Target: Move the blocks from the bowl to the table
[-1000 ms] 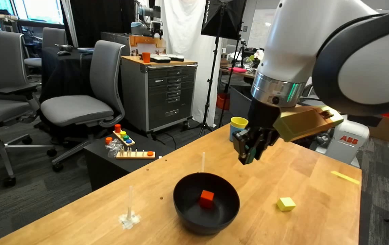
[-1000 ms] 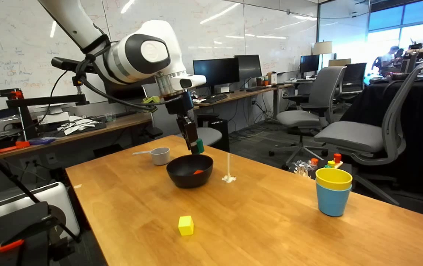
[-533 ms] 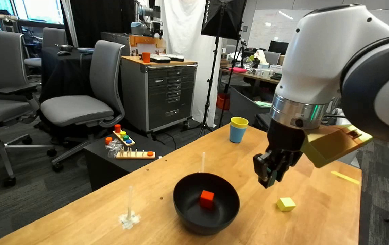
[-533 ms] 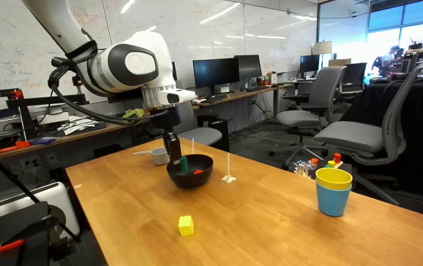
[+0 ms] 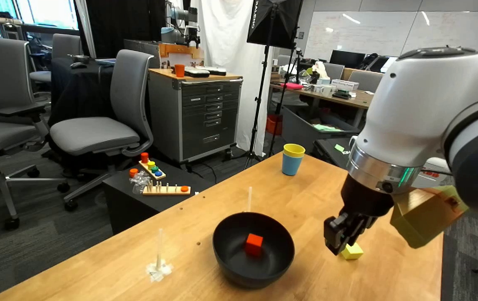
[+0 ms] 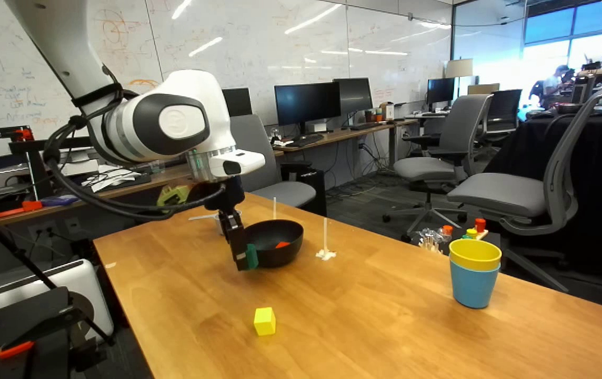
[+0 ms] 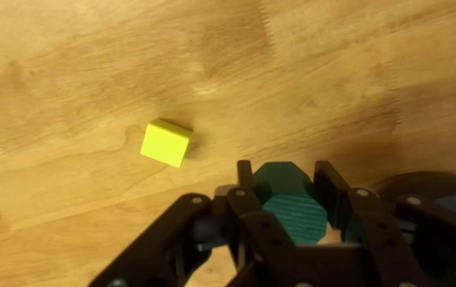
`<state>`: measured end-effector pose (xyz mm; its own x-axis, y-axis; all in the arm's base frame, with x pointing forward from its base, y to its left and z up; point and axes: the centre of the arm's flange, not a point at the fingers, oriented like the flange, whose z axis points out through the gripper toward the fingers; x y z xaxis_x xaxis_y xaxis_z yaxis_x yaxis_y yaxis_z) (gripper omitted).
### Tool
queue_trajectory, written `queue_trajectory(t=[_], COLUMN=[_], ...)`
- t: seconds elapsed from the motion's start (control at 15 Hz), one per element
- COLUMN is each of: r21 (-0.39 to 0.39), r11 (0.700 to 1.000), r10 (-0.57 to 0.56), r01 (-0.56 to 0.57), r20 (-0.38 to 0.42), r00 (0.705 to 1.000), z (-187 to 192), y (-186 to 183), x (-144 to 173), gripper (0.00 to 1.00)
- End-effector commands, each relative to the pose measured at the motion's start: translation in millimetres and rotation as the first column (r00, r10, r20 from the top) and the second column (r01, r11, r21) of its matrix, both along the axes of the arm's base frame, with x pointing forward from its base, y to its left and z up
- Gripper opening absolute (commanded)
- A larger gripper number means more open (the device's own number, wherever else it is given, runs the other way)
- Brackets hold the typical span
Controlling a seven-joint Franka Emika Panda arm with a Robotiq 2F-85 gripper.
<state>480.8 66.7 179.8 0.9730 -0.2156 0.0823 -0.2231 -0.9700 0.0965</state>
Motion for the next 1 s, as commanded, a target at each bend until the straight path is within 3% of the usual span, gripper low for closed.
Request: queue_trajectory(t=[0.0,0.93], r21=[0.006,0.010], r11=[1.000,0.991], r10=[-0.023,-0.132], r01=[0.023,0.132], r20=[0.012,-0.018], r00=[1.000,0.991], z=[-24,-78], y=[-2,-5], x=[-16,-26], gripper=[0.17,0.17])
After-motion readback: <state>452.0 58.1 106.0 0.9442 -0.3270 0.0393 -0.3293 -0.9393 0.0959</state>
